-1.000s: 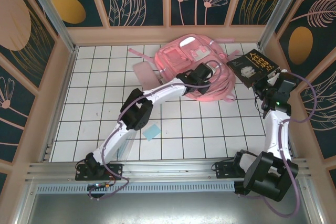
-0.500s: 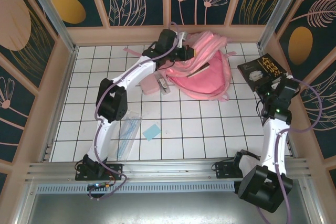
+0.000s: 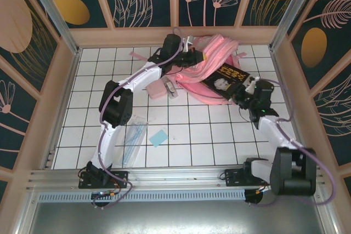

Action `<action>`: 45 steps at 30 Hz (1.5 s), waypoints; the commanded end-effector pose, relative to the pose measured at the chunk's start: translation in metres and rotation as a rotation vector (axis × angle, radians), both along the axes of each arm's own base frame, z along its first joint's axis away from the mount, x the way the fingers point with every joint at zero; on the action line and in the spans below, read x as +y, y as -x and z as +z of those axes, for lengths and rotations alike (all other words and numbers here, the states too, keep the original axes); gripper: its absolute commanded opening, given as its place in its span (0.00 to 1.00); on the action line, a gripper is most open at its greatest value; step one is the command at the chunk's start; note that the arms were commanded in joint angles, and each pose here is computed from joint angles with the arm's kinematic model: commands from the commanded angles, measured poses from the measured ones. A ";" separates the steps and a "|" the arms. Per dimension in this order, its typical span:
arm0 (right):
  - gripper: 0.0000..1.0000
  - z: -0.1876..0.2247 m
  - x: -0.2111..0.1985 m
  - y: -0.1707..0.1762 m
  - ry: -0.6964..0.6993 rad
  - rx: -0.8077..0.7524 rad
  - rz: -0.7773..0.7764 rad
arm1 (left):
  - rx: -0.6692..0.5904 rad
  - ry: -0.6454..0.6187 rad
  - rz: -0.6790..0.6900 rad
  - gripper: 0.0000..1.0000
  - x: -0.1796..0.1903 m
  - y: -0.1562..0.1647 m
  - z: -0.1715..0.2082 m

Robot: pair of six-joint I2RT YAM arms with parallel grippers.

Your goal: Pack the student bag

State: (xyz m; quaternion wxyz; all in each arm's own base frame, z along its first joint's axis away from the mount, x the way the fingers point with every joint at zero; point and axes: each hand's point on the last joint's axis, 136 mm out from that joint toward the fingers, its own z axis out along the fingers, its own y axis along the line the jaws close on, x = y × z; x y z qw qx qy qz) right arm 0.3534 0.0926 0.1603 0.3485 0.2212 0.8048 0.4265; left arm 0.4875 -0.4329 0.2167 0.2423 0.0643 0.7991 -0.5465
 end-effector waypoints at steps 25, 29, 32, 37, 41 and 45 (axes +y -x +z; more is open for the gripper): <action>0.94 -0.034 0.064 -0.140 -0.067 0.085 0.004 | -0.099 0.289 0.014 0.00 -0.003 0.011 0.091; 0.99 -0.030 0.029 -0.116 0.090 0.170 -0.052 | -0.091 0.308 0.024 0.00 -0.007 0.002 0.089; 0.99 -0.025 0.000 -0.099 0.240 0.204 -0.092 | -0.095 0.319 0.038 0.00 -0.008 -0.003 0.090; 0.99 -0.030 -0.035 -0.067 0.484 0.293 -0.077 | -0.085 0.332 0.042 0.00 -0.009 -0.006 0.090; 0.99 -0.016 -0.035 -0.038 0.557 0.267 -0.015 | -0.064 0.282 0.049 0.37 -0.009 -0.006 0.078; 0.98 0.007 -0.027 -0.012 0.588 0.206 0.015 | -0.085 0.127 0.138 0.79 0.013 -0.012 0.057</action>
